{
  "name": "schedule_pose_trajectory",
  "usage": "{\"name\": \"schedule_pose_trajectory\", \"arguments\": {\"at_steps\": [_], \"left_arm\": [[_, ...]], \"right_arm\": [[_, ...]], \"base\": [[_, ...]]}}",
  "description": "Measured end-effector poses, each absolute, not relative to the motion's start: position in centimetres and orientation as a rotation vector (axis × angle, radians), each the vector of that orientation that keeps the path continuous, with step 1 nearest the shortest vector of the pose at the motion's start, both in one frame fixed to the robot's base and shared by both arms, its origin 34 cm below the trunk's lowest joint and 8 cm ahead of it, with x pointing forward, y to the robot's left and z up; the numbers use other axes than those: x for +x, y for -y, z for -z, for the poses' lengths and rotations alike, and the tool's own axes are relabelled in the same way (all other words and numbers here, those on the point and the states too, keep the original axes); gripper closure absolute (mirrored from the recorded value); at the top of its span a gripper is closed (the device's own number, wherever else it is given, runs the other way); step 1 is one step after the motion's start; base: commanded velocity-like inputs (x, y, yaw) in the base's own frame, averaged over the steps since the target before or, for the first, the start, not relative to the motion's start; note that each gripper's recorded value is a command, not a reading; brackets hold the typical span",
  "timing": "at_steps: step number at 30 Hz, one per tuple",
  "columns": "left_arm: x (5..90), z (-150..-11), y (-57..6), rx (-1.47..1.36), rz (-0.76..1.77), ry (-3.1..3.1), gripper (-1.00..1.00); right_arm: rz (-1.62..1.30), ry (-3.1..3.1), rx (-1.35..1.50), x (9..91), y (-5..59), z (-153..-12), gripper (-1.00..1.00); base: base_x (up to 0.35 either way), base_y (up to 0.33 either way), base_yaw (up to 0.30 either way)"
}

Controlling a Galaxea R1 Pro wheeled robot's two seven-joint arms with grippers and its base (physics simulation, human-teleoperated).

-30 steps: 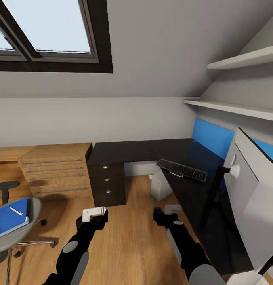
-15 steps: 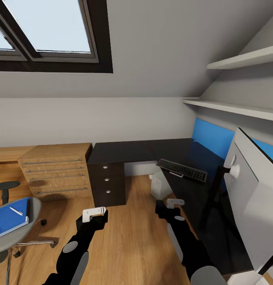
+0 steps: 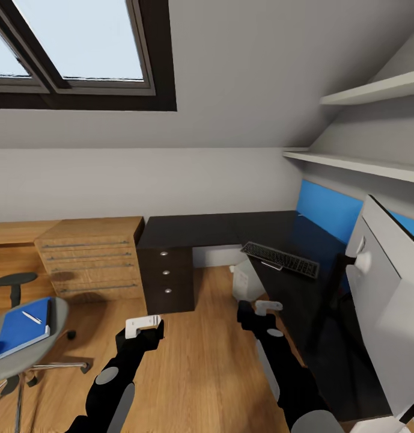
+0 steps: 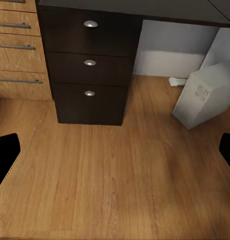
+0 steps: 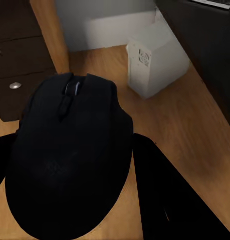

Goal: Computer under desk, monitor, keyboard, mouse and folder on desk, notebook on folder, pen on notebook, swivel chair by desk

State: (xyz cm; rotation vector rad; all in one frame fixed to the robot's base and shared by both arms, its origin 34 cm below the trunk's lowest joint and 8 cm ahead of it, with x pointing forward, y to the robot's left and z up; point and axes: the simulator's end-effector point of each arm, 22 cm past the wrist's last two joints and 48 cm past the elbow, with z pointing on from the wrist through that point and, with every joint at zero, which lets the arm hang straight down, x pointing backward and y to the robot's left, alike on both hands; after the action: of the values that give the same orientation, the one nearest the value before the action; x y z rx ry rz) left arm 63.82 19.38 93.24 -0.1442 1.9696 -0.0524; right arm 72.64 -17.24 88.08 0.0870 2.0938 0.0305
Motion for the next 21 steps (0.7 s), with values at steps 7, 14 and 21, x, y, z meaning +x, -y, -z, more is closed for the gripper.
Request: {"name": "schedule_pose_trajectory", "arguments": {"at_steps": [7,14,21], "left_arm": [[63.9,-93.0,-21.0,-0.181,0.033,-1.971,-1.0],[63.5,-91.9,-25.1,-0.272,-0.024,-2.007,-1.0],[62.9,-90.5,-25.4,-0.268,-0.036,-2.07,-1.0]], "right_arm": [[-0.02,-2.092,0.09,72.2,17.4,-87.7,1.0],[-0.003,-2.094,0.098,72.2,17.7,-87.5,1.0],[0.019,-2.095,0.11,72.2,18.2,-87.4,1.0]], "base": [[0.25,0.0,0.277],[0.318,0.0,0.247],[0.322,0.0,0.055]]}}
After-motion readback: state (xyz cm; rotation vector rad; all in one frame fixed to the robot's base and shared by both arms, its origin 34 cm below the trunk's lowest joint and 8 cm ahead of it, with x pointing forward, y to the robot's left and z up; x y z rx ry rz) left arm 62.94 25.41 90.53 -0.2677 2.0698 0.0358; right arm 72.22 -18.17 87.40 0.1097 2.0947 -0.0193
